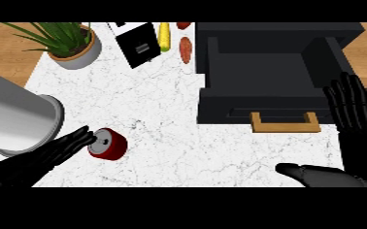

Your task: Pick up the can, place it into the drawer and close the drawer

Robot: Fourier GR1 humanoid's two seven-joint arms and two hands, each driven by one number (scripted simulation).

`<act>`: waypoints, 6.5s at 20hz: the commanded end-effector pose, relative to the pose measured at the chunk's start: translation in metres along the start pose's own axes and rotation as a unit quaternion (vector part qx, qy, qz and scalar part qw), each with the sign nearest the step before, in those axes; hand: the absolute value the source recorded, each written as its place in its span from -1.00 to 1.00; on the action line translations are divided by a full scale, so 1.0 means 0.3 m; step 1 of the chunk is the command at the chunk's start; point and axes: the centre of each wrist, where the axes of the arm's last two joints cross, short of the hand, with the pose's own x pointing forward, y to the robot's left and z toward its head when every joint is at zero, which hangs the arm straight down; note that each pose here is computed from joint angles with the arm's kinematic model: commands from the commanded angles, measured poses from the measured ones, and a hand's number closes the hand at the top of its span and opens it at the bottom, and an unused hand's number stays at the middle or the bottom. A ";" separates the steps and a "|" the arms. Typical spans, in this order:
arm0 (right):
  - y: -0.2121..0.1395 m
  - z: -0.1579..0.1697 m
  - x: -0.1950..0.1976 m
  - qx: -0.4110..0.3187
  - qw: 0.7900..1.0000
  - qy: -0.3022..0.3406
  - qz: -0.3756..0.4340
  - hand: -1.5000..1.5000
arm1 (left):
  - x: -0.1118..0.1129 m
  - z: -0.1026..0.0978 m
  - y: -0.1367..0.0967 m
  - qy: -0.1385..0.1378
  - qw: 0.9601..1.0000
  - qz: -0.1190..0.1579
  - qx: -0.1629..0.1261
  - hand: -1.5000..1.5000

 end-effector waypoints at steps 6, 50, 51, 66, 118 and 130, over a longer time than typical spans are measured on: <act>-0.048 0.075 -0.018 -0.002 1.000 0.020 0.002 -1.00 | 0.037 0.091 0.064 0.029 0.999 0.043 -0.011 -1.00; -0.173 0.171 -0.047 -0.002 1.000 0.013 0.015 -1.00 | -0.470 0.058 0.225 0.092 0.994 0.019 0.061 -1.00; -0.146 0.113 -0.141 -0.001 1.000 0.012 0.007 -1.00 | -0.474 0.106 0.188 0.085 0.994 0.022 0.058 -1.00; -0.135 0.139 -0.112 -0.010 1.000 0.006 0.007 -1.00 | -0.591 0.118 0.259 0.109 0.992 0.021 0.058 -1.00; -0.158 0.144 -0.035 -0.011 1.000 -0.004 -0.002 -1.00 | -0.769 -0.107 0.081 0.081 0.992 0.096 0.002 1.00; -0.197 0.213 -0.011 -0.029 1.000 -0.006 -0.003 -1.00 | -0.667 -0.210 0.147 0.044 0.879 0.021 0.474 1.00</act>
